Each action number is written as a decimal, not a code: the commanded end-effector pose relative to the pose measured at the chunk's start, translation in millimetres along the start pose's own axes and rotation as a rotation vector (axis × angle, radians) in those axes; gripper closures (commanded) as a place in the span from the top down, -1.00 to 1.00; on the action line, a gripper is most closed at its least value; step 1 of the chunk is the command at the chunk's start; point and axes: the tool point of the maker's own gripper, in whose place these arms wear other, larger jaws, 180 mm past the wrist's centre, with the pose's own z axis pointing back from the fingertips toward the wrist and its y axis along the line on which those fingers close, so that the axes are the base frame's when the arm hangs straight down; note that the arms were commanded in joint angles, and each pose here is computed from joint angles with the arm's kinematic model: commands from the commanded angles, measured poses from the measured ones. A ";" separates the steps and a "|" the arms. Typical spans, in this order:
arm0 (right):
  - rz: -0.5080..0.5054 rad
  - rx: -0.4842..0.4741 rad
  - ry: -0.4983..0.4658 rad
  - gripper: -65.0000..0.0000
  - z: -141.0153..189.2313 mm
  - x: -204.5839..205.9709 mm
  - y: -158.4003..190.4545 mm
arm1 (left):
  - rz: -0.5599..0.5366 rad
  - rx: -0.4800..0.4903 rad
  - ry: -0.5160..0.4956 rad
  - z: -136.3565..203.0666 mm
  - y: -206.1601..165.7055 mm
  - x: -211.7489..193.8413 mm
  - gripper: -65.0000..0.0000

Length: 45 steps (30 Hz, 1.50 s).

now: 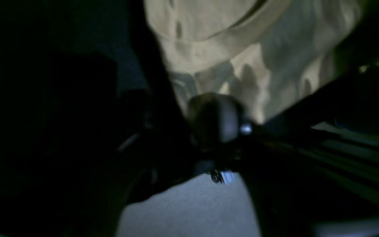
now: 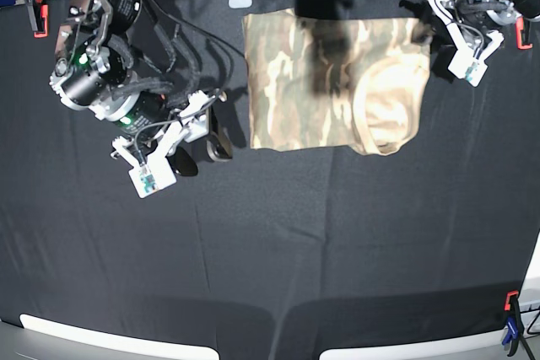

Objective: Layout the t-shirt on the table in an organized manner, then fold the t-shirt properly
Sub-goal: 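Release the shirt and pull both grippers back from the bundle, then grasp the folded shirt edges with both grippers and square it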

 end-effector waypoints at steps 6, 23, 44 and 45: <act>0.060 -0.019 -0.052 0.05 5.1 19.9 -9.3 | -0.088 0.059 -0.152 28.1 16.9 45.7 -0.18; 0.217 0.212 -0.027 -1.00 -44.9 10.9 56.7 | -0.091 -0.356 -0.157 33.8 -90.5 21.1 -1.00; 0.177 0.114 0.245 -1.00 -104.3 -50.5 0.3 | 0.001 -0.291 0.059 -70.8 -59.8 -34.4 -1.00; 0.175 0.109 0.238 -1.00 -104.3 -48.5 -1.7 | 0.003 -0.263 0.074 -73.7 -53.0 -37.0 -1.00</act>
